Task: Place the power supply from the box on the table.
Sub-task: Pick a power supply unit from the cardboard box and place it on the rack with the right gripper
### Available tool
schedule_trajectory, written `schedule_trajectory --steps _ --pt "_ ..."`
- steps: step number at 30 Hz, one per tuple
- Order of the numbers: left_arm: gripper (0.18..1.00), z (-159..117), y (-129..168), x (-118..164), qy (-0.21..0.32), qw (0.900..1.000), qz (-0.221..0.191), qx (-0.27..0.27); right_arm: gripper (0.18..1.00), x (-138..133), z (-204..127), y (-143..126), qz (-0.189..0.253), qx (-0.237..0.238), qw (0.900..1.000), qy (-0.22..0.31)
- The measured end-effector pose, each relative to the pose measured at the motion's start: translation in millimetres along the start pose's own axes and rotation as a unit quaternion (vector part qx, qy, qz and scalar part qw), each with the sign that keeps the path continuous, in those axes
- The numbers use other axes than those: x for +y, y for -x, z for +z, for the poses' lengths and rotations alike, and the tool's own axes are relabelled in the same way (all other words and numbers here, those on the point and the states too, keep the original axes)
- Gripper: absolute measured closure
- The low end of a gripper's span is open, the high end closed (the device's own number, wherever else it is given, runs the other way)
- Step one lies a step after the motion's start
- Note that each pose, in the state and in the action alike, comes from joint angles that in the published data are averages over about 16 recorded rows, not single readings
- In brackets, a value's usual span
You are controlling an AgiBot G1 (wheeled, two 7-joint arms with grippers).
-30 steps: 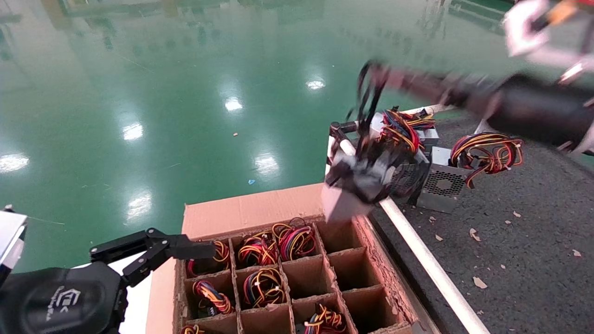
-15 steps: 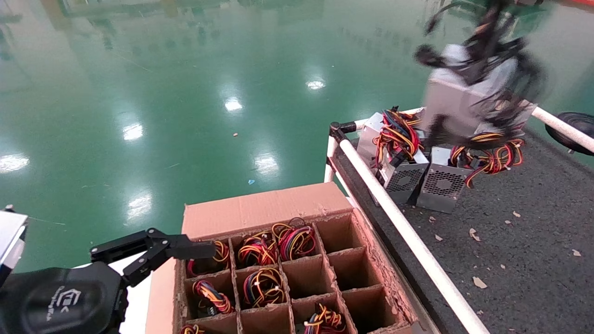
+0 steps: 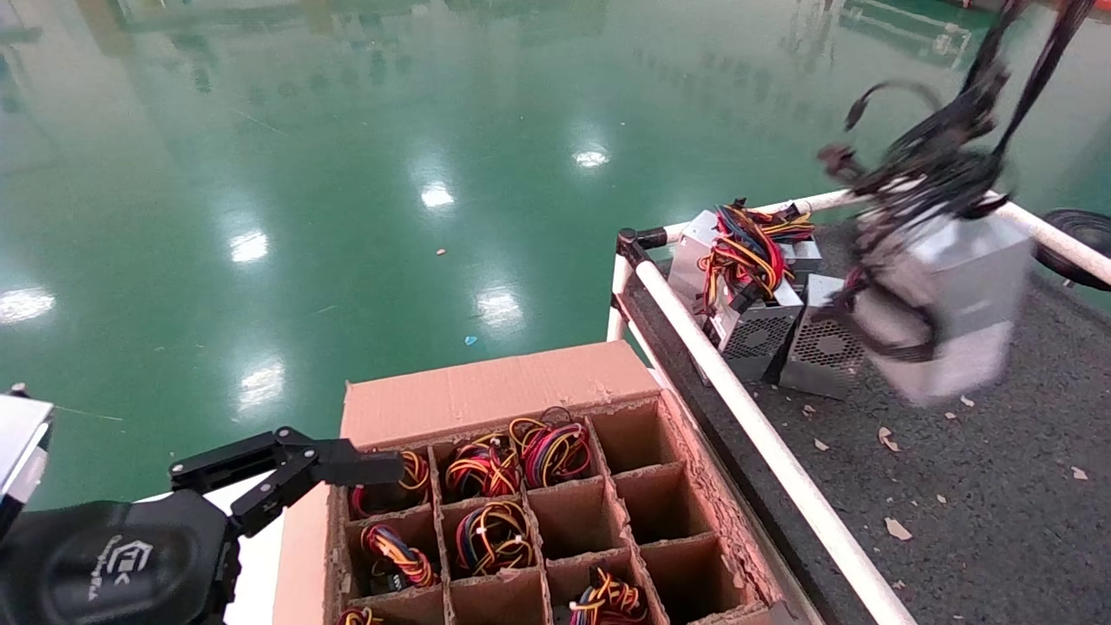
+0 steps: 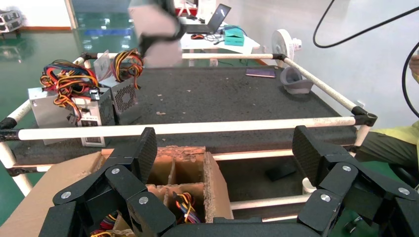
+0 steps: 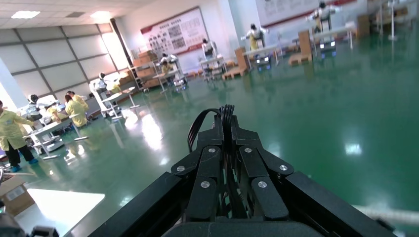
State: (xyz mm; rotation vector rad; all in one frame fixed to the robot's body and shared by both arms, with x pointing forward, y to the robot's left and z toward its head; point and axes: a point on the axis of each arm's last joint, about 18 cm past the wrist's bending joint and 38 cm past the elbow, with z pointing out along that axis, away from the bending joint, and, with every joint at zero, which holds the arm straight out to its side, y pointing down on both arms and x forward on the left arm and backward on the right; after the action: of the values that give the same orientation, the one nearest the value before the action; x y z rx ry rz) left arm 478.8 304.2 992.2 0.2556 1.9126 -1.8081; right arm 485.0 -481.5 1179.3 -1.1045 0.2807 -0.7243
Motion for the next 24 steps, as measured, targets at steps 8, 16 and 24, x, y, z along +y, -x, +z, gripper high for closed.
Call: schedule_trajectory --steps 8,16,24 --pt "0.184 0.0 0.0 0.0 0.000 1.0000 0.000 0.000 0.982 26.7 -1.9 -3.4 0.023 -0.002 1.000 0.013" --pt "0.184 0.0 0.0 0.0 0.000 1.0000 0.000 0.000 0.982 56.2 5.9 -9.3 0.042 -0.004 0.999 0.027" --pt "0.184 0.0 0.0 0.0 0.000 1.0000 0.000 0.000 0.982 79.9 21.4 -15.7 0.056 -0.005 0.998 0.034"
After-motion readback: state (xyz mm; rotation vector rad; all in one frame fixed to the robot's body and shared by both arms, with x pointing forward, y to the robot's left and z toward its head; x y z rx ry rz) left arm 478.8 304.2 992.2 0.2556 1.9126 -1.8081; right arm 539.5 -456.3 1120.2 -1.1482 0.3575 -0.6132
